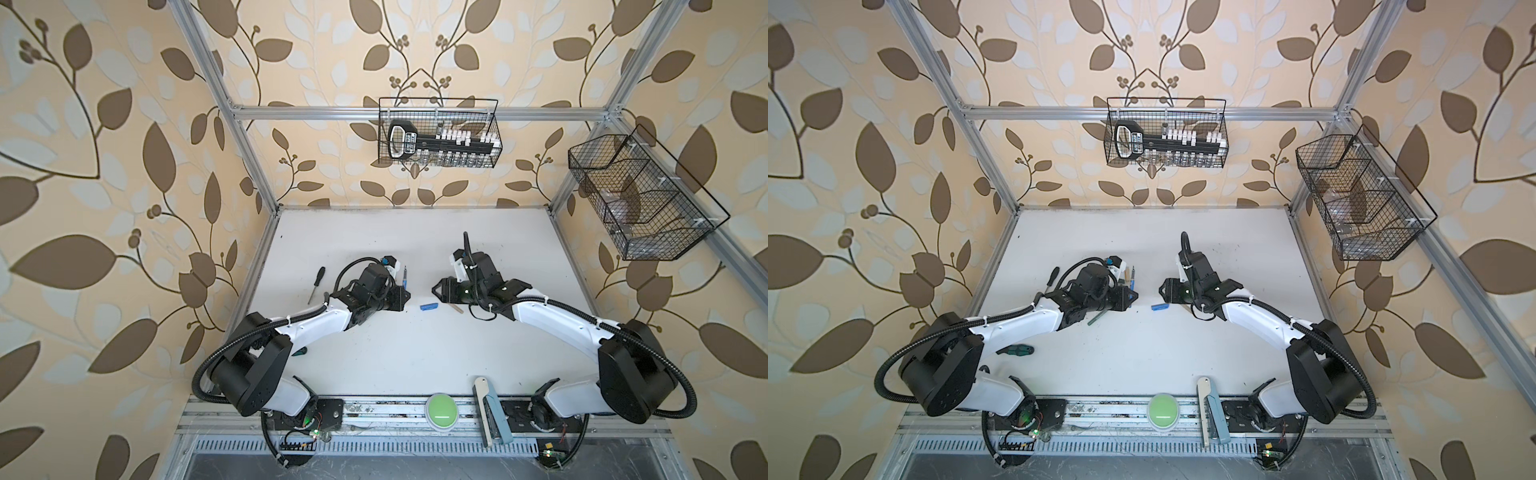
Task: Insert the pens into the pen caps
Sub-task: 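Hold the blue pen in the left gripper while the right gripper moves to the cap, then grasp the blue cap with the right gripper and lift it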
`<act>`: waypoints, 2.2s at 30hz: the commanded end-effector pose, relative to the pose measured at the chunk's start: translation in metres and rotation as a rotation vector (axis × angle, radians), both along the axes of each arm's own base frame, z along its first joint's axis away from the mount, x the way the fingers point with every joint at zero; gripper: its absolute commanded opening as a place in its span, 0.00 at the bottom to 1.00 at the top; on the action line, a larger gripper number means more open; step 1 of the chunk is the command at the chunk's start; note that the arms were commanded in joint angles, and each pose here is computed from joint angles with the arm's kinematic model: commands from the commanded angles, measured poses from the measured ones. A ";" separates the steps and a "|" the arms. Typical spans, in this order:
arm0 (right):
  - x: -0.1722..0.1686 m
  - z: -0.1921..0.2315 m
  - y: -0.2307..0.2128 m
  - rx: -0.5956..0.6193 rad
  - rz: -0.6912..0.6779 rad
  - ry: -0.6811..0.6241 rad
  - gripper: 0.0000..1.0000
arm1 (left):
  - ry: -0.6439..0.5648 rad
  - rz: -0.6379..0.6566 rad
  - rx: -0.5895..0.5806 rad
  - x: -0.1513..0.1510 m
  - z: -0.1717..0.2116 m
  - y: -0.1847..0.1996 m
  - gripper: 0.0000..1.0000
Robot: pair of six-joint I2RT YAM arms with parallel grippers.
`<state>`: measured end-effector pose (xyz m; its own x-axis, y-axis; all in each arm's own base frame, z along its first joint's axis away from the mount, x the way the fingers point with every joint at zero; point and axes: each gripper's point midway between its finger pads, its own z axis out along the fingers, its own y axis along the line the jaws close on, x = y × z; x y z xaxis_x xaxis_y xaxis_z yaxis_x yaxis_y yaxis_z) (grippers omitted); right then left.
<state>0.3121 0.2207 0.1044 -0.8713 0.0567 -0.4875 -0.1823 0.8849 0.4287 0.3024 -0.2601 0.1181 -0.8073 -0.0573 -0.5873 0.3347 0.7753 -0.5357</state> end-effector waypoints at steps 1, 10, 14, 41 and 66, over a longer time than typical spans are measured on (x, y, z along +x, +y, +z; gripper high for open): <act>-0.025 -0.035 -0.007 -0.062 0.032 0.140 0.61 | -0.083 0.007 0.030 0.005 0.025 0.009 0.07; -0.018 -0.068 0.024 -0.003 0.073 0.202 0.63 | -0.117 0.037 0.040 -0.002 0.039 0.022 0.07; -0.010 -0.071 0.032 0.015 0.068 0.186 0.64 | -0.115 0.046 0.037 -0.004 0.037 0.025 0.07; 0.034 -0.084 0.064 -0.070 0.151 0.159 0.63 | -0.112 0.061 0.038 -0.006 0.033 0.028 0.07; 0.026 -0.086 0.043 -0.546 0.287 0.215 0.54 | -0.134 -0.058 0.003 -0.032 0.040 0.025 0.07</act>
